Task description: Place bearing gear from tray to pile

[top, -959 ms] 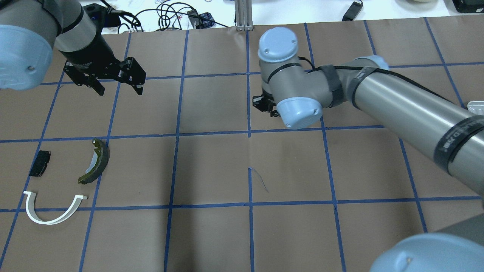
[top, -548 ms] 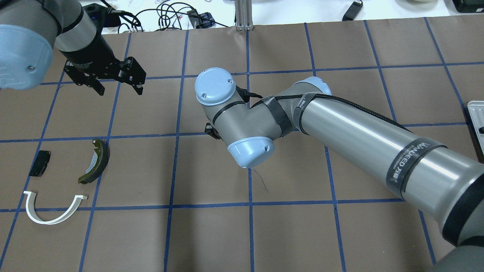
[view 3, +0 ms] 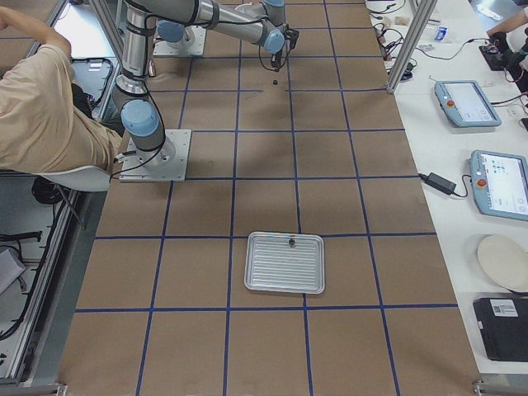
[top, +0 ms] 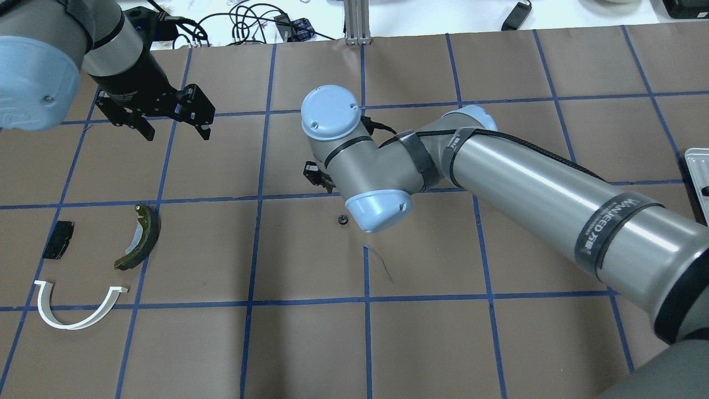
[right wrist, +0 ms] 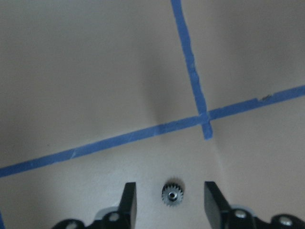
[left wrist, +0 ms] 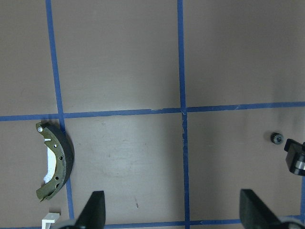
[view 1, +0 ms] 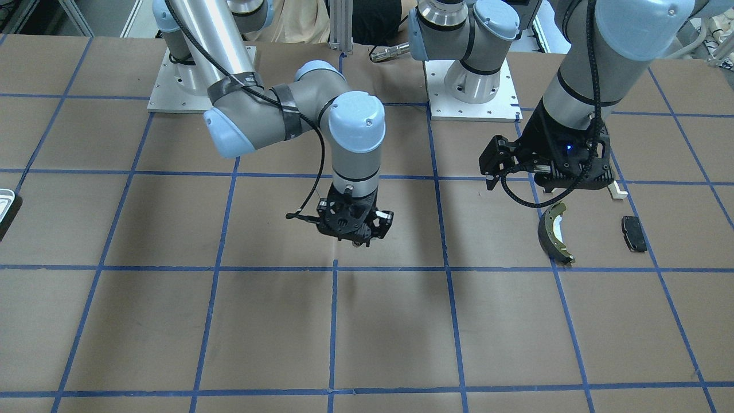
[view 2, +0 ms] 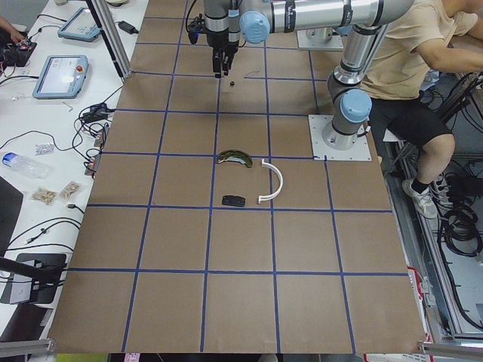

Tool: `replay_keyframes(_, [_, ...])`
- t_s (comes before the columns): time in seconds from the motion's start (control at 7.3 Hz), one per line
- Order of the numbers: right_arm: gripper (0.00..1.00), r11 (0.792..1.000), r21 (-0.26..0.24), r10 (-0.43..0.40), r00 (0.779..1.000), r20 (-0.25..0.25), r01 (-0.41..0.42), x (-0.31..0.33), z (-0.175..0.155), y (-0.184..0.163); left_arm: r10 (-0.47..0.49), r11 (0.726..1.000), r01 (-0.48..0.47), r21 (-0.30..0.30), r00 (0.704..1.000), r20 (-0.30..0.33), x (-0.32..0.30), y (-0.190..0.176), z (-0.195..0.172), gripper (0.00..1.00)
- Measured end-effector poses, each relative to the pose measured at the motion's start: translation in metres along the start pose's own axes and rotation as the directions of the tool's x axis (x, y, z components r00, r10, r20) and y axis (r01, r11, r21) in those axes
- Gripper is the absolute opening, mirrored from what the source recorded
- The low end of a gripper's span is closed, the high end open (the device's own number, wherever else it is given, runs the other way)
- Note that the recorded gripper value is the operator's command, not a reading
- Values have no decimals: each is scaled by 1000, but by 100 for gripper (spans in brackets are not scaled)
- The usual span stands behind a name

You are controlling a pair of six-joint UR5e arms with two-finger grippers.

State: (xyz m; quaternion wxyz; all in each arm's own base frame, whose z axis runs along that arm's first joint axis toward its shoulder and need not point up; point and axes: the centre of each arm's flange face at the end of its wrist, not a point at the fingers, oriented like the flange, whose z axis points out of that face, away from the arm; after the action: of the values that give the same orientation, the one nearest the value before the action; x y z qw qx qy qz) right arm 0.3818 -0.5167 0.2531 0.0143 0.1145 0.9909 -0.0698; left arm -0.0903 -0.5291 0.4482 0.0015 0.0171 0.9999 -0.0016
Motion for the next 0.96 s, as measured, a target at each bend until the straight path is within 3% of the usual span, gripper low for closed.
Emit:
replay_keyframes(0.27, [100, 987, 24, -157, 986, -50, 159, 113, -13, -102, -9, 1000, 9, 11, 1000, -3, 1, -11, 11, 100])
replay_keyframes(0.41, [100, 966, 33, -254, 964, -75, 257, 184, -25, -150, -32, 999, 33, 34, 999, -9, 10, -20, 20, 100])
replay_keyframes(0.69, [100, 893, -5, -448, 886, -119, 450, 321, -48, -208, -27, 999, 27, 32, 1000, -7, 62, -29, 49, 100])
replay_keyframes(0.96, [100, 834, -67, -552, 825, -120, 548, 445, -58, -225, -13, 1000, 14, 23, 1000, -13, 123, -39, 93, 100])
